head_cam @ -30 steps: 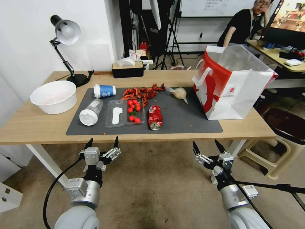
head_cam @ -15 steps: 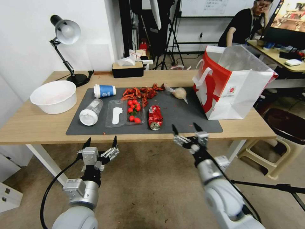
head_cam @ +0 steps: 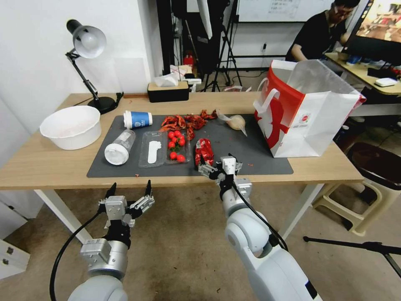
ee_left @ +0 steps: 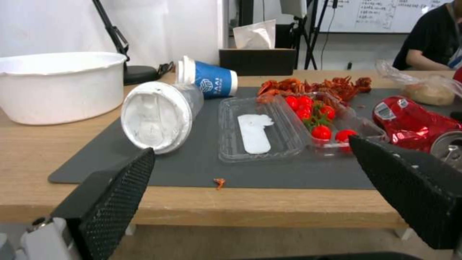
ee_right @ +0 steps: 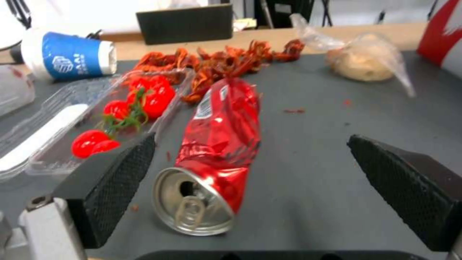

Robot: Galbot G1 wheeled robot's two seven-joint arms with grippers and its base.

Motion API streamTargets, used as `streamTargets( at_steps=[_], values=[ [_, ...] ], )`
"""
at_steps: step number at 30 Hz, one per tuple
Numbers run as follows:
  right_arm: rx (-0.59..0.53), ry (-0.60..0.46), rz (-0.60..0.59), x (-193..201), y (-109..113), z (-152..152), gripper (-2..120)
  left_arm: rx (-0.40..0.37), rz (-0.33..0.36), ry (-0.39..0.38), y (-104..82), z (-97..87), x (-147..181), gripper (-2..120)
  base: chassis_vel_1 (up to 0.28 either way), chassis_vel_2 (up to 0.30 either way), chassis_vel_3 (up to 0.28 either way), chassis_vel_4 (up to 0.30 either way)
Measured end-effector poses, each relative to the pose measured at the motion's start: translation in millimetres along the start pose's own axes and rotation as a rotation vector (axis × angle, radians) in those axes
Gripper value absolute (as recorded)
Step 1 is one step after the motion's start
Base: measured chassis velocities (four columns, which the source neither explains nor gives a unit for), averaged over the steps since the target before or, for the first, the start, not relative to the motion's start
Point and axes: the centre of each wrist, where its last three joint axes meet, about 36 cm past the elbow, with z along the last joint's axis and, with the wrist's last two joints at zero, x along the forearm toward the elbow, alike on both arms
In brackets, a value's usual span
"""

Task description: Pick up the trash from the table and place it into the takeout bag.

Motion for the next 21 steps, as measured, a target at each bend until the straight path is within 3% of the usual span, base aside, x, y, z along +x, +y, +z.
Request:
streamTargets(
  at_steps=[19,21],
  values=[
    [-0.018,0.075,-0.027,-21,12,11,100,0.000,-0.004,-0.005,1.7,1.2,0,100,0.000,0.000,0.000,0.000],
    [-0.025,0.073,-0.034,-25,11,14,95,0.001,-0.002,-0.001,1.2,2.4,0,100,0.000,0.000,0.000,0.000]
  ],
)
